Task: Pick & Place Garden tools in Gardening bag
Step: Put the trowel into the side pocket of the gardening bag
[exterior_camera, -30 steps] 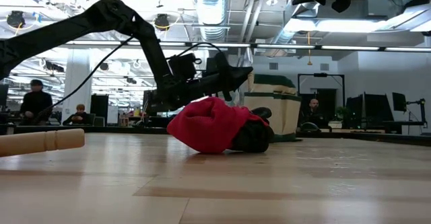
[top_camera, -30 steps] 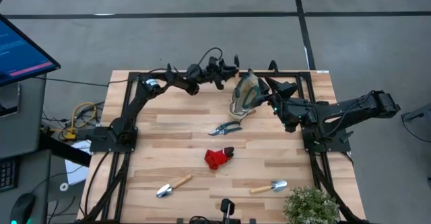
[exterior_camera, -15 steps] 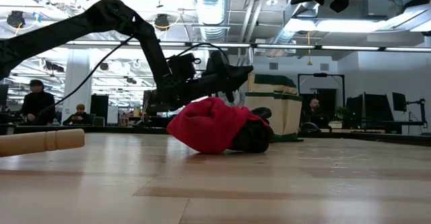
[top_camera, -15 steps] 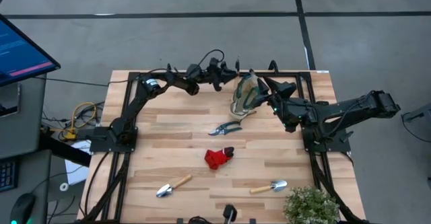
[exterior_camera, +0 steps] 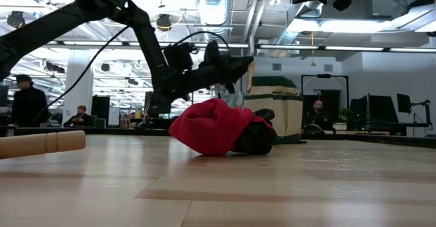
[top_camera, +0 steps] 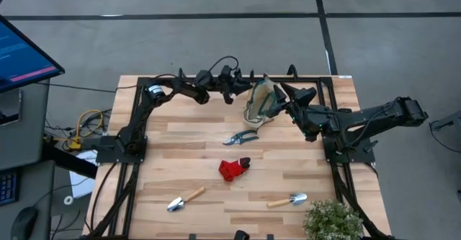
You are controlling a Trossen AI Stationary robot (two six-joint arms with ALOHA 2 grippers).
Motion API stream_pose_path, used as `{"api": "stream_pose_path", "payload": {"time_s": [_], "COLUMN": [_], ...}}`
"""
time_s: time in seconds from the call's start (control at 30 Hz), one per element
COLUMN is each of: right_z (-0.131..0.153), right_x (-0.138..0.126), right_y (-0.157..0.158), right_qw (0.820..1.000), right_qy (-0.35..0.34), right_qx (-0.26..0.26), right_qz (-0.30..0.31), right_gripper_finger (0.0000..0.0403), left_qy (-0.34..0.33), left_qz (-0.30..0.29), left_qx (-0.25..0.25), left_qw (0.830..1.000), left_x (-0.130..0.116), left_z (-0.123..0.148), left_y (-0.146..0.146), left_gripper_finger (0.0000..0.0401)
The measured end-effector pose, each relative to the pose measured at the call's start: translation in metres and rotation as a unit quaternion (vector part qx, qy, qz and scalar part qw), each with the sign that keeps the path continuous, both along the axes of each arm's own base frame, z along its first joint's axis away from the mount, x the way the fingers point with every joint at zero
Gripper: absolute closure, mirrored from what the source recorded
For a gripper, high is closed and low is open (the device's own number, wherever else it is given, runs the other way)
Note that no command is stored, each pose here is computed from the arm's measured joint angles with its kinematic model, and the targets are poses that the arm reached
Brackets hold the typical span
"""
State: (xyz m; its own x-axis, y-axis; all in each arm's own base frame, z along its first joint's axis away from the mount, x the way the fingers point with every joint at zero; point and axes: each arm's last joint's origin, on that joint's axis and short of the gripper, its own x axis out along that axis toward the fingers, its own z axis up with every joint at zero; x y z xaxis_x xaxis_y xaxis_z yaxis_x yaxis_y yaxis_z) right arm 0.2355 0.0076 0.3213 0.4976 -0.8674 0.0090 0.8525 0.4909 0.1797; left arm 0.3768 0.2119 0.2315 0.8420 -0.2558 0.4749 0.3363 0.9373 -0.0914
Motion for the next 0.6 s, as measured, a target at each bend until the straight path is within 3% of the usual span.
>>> {"api": "stream_pose_path", "payload": {"time_s": [0.23,0.6], "right_z": [0.000,0.000], "right_x": [0.000,0.001], "right_y": [-0.001,-0.001], "right_qw": [1.000,1.000], "right_qy": [0.000,-0.001], "right_qx": [0.000,0.000], "right_qz": [-0.002,0.012], "right_gripper_finger": [0.0275,0.0275], "left_qy": [0.006,-0.002], "left_qz": [0.057,0.058], "left_qx": [0.001,0.010], "left_qw": [0.998,0.998], "left_x": [-0.005,-0.002], "left_z": [-0.019,-0.014], "left_y": [0.000,0.000], "left_gripper_finger": [0.0339,0.0337]}}
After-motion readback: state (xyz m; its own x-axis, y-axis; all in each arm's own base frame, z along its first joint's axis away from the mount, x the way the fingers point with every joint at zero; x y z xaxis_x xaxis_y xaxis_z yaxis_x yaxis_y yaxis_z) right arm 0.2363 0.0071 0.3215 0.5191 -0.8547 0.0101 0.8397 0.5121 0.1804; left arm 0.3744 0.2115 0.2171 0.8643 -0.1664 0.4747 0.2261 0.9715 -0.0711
